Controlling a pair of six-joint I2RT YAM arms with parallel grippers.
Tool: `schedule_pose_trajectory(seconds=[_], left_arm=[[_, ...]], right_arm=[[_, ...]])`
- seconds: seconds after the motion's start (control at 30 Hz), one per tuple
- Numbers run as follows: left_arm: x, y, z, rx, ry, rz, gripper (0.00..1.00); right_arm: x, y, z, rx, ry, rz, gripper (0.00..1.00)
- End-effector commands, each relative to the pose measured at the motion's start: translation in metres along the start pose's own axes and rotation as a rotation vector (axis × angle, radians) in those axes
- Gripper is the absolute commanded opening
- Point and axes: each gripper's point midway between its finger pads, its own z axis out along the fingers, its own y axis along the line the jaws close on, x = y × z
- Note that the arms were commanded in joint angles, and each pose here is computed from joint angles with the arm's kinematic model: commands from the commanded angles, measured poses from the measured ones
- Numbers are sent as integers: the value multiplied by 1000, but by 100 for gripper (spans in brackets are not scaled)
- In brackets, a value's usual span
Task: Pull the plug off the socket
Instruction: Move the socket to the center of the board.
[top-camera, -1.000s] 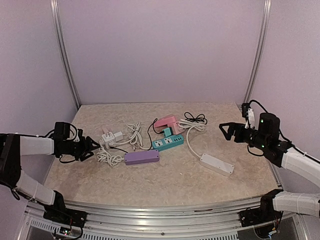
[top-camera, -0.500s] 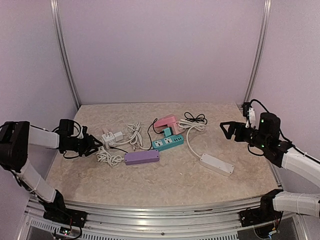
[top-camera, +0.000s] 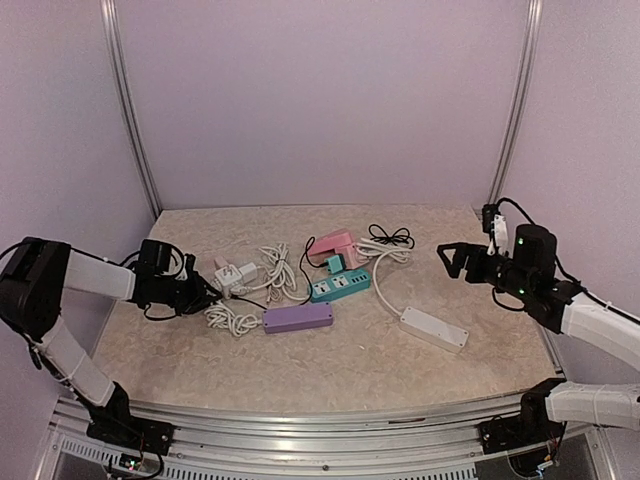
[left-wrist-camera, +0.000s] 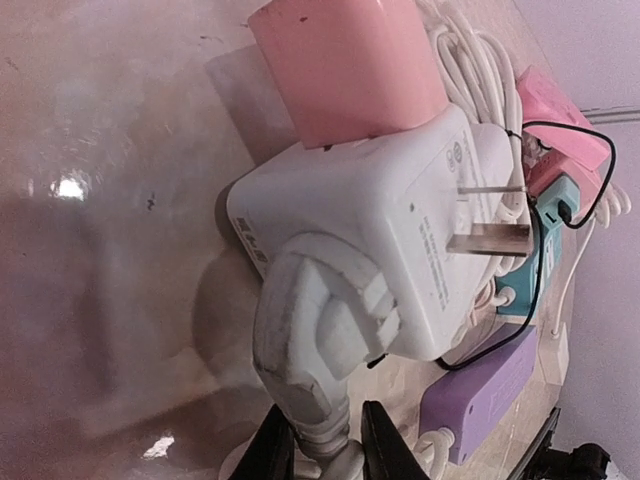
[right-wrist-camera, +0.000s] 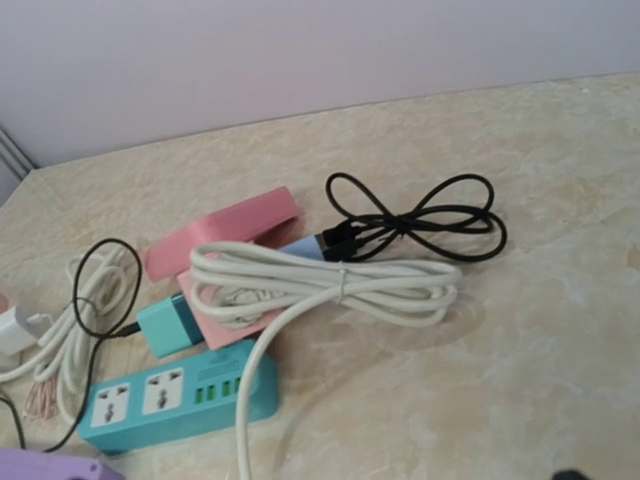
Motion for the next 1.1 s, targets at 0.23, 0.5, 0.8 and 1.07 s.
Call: schedule_pose_trajectory(seconds=[0.23,0.5,0.8,1.07], left_arm=[[74,-70,8,37,51,14,21],[116,-114,14,101,131,13,25],[110,-100,-1,30,128,62,63],[62,-96,-28,65,47,121,84]], right_arm=[[4,29,5,20,-5,-64,98],[21,58,25,20,26,-89,98],[29,98,36,-31,53,101,98],[65,126,56,-73,140,101,98]])
